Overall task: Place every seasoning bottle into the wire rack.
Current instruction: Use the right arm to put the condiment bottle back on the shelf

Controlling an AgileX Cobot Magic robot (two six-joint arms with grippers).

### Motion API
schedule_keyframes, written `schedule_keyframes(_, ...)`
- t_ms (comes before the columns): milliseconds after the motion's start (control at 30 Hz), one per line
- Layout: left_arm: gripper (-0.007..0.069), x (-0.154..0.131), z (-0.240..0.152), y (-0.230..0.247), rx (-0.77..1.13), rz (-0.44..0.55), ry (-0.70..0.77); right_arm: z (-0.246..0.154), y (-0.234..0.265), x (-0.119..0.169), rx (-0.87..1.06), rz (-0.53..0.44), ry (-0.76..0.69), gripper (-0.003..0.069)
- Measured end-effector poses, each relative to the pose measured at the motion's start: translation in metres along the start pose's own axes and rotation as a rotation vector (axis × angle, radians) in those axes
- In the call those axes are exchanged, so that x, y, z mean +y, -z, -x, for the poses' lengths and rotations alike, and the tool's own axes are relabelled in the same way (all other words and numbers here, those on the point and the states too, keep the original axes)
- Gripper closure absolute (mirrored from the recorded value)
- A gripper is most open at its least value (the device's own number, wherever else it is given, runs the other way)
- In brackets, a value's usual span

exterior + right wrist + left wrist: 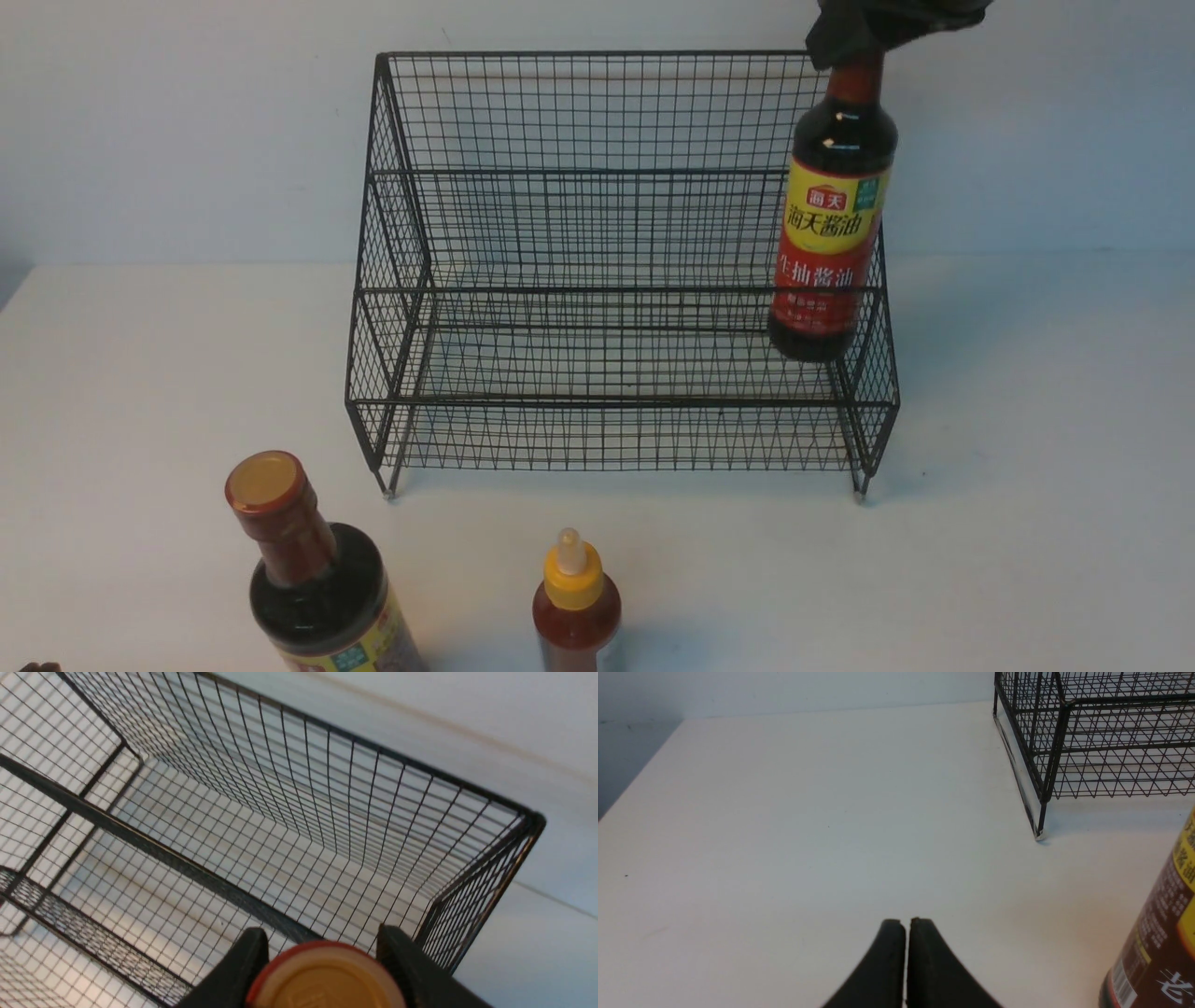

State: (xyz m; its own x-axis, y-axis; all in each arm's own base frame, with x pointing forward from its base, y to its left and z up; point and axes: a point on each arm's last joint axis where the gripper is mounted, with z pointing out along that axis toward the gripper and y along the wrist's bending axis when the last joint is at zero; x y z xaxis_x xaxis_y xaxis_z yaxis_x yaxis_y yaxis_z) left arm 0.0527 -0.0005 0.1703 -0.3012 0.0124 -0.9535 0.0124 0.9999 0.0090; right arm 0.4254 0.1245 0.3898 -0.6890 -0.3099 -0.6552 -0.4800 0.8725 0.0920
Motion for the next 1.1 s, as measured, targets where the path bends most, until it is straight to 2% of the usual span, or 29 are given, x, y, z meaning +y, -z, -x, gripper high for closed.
schedule_keyframes(133, 0.0630, 0.000, 0.000, 0.000, 0.000, 0.000, 0.000, -0.007, -0.016, -0.003, 0.075, 0.011, -0.014, 0.0380)
schedule_keyframes(467, 0.0630, 0.000, 0.000, 0.000, 0.000, 0.000, 0.000, -0.007, -0.016, -0.004, 0.077, 0.001, -0.098, 0.0380)
schedule_keyframes(800, 0.0630, 0.000, 0.000, 0.000, 0.000, 0.000, 0.000, -0.007, -0.016, -0.004, 0.077, -0.001, -0.118, 0.0377)
schedule_keyframes(867, 0.0630, 0.000, 0.000, 0.000, 0.000, 0.000, 0.000, -0.006, -0.016, -0.003, 0.065, 0.003, -0.125, 0.0358)
schedule_keyframes(1100, 0.0630, 0.000, 0.000, 0.000, 0.000, 0.000, 0.000, 0.003, -0.010, -0.002, -0.008, 0.005, -0.133, 0.0162)
